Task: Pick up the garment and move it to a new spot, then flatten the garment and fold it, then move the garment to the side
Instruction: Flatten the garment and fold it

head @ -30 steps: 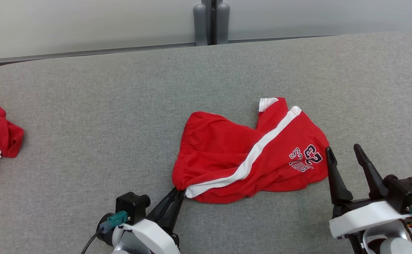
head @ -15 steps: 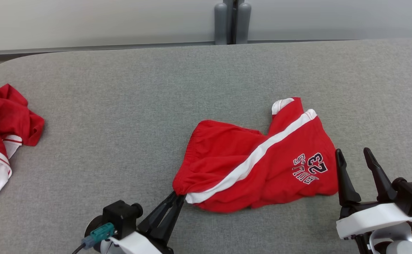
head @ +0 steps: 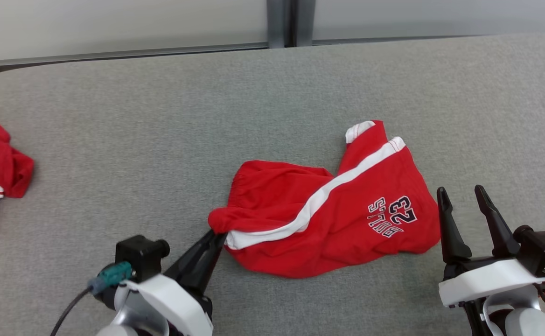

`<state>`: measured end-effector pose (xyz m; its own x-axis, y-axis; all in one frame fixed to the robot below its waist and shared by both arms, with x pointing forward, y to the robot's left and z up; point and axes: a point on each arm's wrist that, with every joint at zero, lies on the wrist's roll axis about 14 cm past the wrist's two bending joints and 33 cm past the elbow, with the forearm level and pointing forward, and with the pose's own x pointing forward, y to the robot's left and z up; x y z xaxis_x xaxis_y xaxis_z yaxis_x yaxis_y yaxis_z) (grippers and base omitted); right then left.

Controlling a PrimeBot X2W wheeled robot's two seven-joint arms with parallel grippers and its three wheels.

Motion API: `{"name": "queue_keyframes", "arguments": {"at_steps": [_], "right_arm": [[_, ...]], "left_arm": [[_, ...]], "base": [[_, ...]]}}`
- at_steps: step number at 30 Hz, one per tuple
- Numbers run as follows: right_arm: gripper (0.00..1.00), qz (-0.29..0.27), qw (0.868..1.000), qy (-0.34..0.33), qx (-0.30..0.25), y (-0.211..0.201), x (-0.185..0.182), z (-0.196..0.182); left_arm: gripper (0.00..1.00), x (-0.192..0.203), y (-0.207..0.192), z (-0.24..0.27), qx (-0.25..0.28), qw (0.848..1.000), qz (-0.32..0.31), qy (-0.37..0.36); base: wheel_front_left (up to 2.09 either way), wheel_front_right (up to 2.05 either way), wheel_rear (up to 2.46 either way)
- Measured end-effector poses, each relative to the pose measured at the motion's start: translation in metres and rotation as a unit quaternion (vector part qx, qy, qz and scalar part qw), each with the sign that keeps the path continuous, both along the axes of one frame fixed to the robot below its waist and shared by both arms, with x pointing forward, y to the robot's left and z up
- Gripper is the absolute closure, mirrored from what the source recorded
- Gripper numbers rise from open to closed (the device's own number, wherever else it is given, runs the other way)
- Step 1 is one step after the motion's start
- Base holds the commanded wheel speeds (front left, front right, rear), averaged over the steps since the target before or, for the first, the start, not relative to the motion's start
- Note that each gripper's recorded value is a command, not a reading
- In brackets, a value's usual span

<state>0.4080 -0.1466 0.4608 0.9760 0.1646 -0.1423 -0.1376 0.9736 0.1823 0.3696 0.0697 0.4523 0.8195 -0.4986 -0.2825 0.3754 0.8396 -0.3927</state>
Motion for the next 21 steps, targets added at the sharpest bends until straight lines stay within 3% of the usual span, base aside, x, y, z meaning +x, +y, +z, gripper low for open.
{"name": "queue_keyframes", "arguments": {"at_steps": [8,17,18,19,20,21], "right_arm": [[0.00,-0.026,1.000,0.014,-0.001,-0.018,0.003,-0.012],[0.00,-0.051,0.998,0.034,-0.003,-0.033,0.002,-0.031],[0.00,-0.051,0.998,0.034,-0.003,-0.033,0.002,-0.031],[0.00,-0.051,0.998,0.033,-0.003,-0.033,0.002,-0.031],[0.00,-0.051,0.998,0.033,-0.003,-0.033,0.002,-0.031],[0.00,-0.049,0.998,0.032,-0.002,-0.032,0.003,-0.030]], "left_arm": [[1.00,0.051,-0.012,-0.029,0.002,1.000,-0.010,0.026],[1.00,0.076,-0.019,-0.070,0.017,0.998,-0.010,0.064],[0.79,0.075,-0.020,-0.071,0.018,0.998,-0.010,0.066],[0.20,0.074,-0.018,-0.071,0.020,0.998,-0.008,0.064],[0.00,0.074,-0.018,-0.071,0.020,0.998,-0.008,0.064],[0.00,0.074,-0.017,-0.071,0.021,0.998,-0.004,0.061]], "base": [[0.00,0.00,0.00],[0.00,0.00,0.00],[0.00,0.00,0.00],[0.00,0.00,0.00],[0.00,0.00,0.00],[0.00,0.00,0.00]]}}
